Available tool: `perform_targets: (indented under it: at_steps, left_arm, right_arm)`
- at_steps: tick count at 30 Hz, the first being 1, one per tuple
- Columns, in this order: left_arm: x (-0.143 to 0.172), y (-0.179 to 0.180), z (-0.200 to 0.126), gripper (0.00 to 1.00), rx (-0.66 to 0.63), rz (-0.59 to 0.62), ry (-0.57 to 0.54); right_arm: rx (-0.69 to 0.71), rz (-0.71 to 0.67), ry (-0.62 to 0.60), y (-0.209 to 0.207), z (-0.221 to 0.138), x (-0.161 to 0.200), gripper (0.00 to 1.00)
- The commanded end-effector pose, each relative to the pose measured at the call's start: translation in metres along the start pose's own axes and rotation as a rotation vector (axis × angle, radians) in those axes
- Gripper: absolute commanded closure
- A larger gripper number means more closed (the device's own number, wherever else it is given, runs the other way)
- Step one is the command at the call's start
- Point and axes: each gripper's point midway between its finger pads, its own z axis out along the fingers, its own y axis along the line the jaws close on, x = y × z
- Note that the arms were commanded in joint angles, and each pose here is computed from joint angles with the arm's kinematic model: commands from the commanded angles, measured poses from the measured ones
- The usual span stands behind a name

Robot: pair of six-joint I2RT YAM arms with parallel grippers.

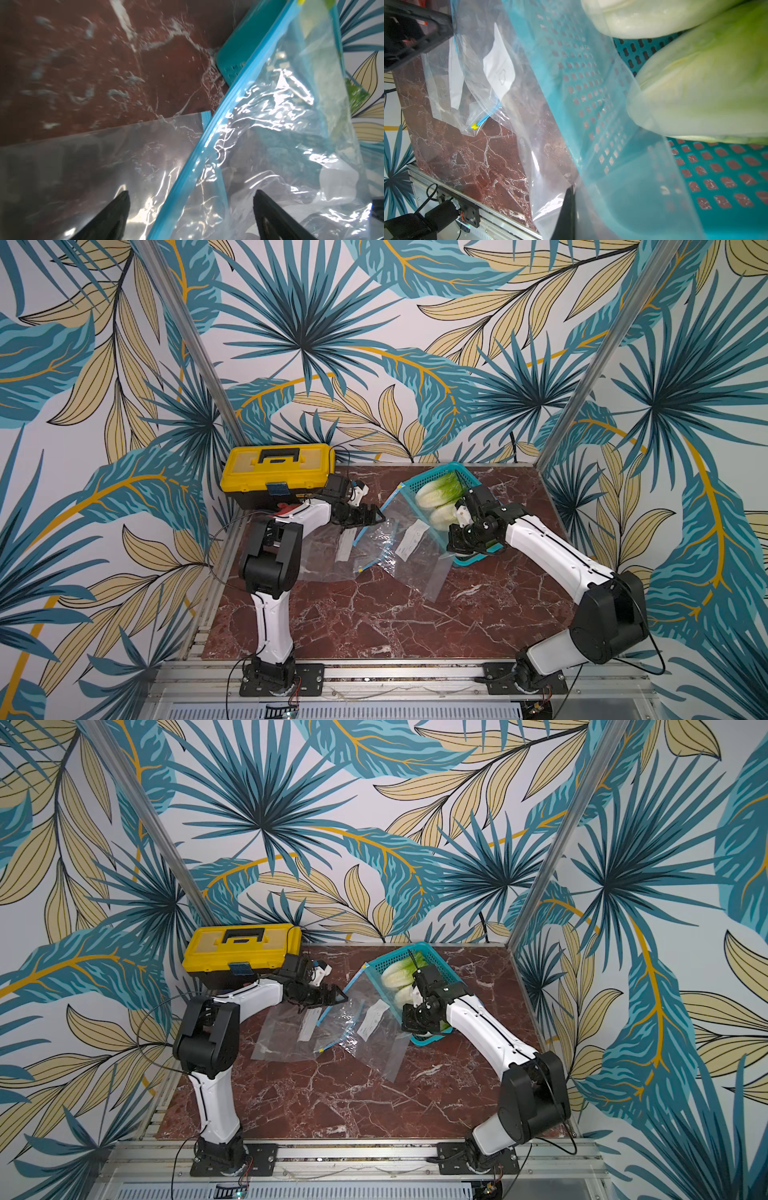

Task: Put the chinese cabbages into a zipper bag and zip it
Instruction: Pick up the zipper food storage bag at the center of the board.

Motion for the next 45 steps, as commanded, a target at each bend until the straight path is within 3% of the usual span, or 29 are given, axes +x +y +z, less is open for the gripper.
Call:
perform_targets:
  at_steps: [1, 4, 6, 10, 15, 18, 23, 26, 30, 34, 38, 42, 45]
  left_arm:
    - [-0.008, -0.003, -0.002, 0.07, 0.039, 0.060, 0.020]
    - [-0.007, -0.008, 0.003, 0.12, 0.104, 0.059, 0.037]
    - [-0.003, -0.017, 0.005, 0.20, 0.165, 0.049, 0.059]
    - [0.005, -0.032, -0.004, 0.49, 0.210, 0.052, 0.066]
    - [-0.004, -0.048, -0.029, 0.73, 0.215, 0.078, 0.019]
    - [-0.014, -0.055, -0.054, 1.00, 0.215, 0.068, -0.030]
    - [-0.031, -0.074, -0.124, 1.00, 0.134, 0.086, -0.164]
    - [-0.035, -0.086, -0.173, 1.00, 0.028, 0.134, -0.259]
    - [-0.040, -0.092, -0.246, 1.00, -0.202, 0.206, -0.432]
    - [-0.040, -0.099, -0.297, 1.00, -0.363, 0.251, -0.510]
    - [-0.036, -0.121, -0.289, 1.00, -0.405, 0.324, -0.498]
    - [-0.014, -0.151, -0.225, 1.00, -0.378, 0.409, -0.368]
    - [0.012, -0.146, -0.182, 1.00, -0.363, 0.361, -0.263]
  right_arm:
    - [-0.014, -0.018, 0.010, 0.001, -0.001, -0.001, 1.00]
    - [-0.043, -0.014, -0.003, 0.005, -0.001, -0.004, 1.00]
    - [-0.048, -0.007, -0.003, 0.005, 0.001, -0.006, 1.00]
    - [-0.054, 0.011, -0.008, 0.005, 0.004, -0.010, 0.98]
    - [-0.057, 0.031, -0.023, 0.005, 0.005, -0.015, 0.96]
    - [-0.048, 0.043, -0.046, 0.004, -0.005, -0.017, 0.95]
    - [-0.105, 0.053, -0.115, 0.024, -0.035, -0.031, 0.90]
    - [-0.121, 0.023, -0.128, 0.047, -0.042, -0.043, 0.79]
    - [0.085, -0.003, -0.170, 0.043, -0.054, -0.072, 0.48]
    - [0.233, -0.004, -0.313, 0.028, -0.095, -0.100, 0.37]
    - [0.048, -0.057, -0.327, 0.095, -0.099, -0.098, 0.35]
    - [-0.324, -0.044, -0.318, 0.183, -0.092, -0.082, 0.35]
    - [-0.509, 0.060, -0.352, 0.200, -0.095, -0.083, 0.33]
